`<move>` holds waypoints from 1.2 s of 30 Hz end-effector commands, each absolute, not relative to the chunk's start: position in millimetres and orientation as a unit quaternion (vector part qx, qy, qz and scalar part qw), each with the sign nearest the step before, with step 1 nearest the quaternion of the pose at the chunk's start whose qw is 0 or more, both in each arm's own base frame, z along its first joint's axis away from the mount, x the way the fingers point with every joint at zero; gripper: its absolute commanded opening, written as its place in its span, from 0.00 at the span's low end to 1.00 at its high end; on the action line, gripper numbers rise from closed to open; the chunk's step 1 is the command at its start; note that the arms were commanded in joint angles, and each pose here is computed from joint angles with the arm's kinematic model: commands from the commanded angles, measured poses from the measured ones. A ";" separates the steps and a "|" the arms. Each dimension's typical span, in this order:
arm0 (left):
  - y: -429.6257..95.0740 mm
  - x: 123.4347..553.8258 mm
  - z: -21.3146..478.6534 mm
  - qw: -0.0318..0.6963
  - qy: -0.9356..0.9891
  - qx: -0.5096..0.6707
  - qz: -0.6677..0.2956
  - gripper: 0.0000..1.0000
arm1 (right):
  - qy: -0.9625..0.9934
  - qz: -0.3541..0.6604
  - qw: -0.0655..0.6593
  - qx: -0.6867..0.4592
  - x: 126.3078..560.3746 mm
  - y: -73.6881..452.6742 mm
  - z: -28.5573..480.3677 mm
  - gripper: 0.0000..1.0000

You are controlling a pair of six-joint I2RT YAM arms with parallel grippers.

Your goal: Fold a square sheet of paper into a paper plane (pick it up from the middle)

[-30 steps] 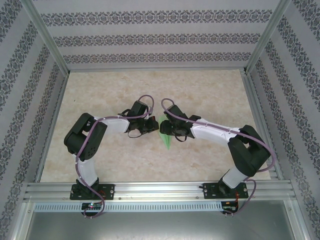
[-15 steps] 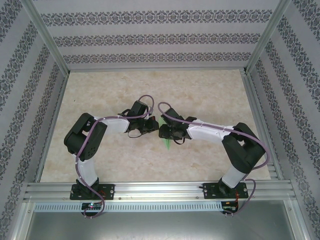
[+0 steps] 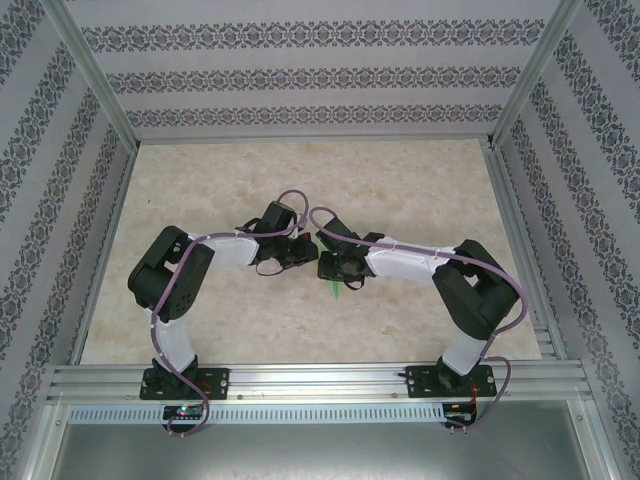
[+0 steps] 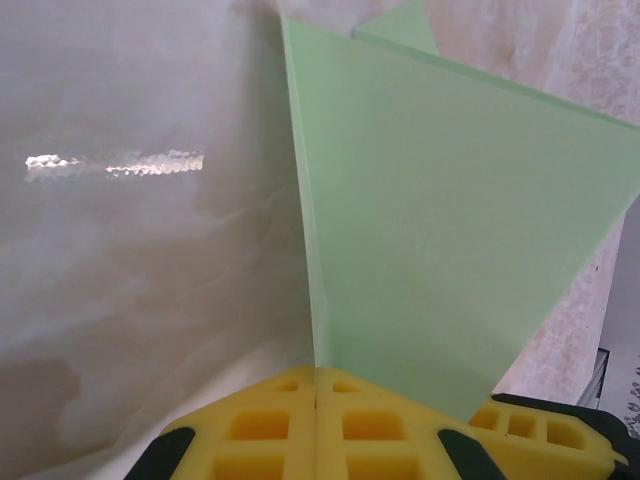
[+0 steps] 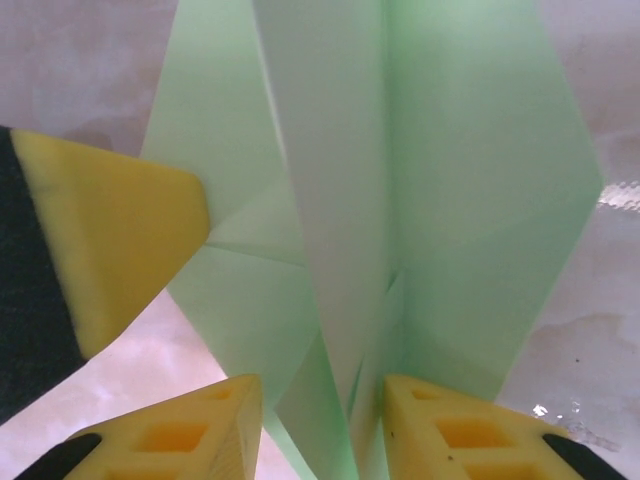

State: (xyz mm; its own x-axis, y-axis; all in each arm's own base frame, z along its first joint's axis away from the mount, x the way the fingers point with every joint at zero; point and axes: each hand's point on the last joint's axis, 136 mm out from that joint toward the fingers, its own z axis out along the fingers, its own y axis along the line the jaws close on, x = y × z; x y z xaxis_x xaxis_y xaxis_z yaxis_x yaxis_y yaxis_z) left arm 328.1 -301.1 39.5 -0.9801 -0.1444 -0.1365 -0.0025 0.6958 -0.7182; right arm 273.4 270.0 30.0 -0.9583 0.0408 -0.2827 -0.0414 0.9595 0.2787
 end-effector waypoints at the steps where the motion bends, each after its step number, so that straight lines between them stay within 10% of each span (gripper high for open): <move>1: -302.6 334.3 48.9 0.107 0.908 -0.033 -0.404 0.00 | 0.981 0.122 0.153 0.006 277.8 269.0 31.7 0.33; 12: -279.2 339.9 61.2 0.128 0.920 -0.044 -0.367 0.30 | 0.985 0.059 0.162 0.008 280.3 247.3 41.0 0.05; 23: -211.0 348.8 66.1 0.180 0.947 -0.112 -0.241 0.74 | 0.986 0.021 0.164 0.014 283.6 237.0 36.7 0.08; 36: -191.0 347.8 58.4 0.181 0.953 -0.132 -0.202 0.97 | 0.987 0.025 0.154 0.028 286.4 243.4 21.9 0.16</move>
State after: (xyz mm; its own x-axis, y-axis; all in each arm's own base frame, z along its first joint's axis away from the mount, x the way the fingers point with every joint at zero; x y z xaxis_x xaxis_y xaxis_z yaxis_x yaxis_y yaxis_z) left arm 347.6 -204.4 57.0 -0.9080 -0.3146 -0.2767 -0.1577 0.8685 -0.4699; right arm 280.4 235.3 21.1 -0.9584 0.0431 -0.2820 0.0305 0.9983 0.0489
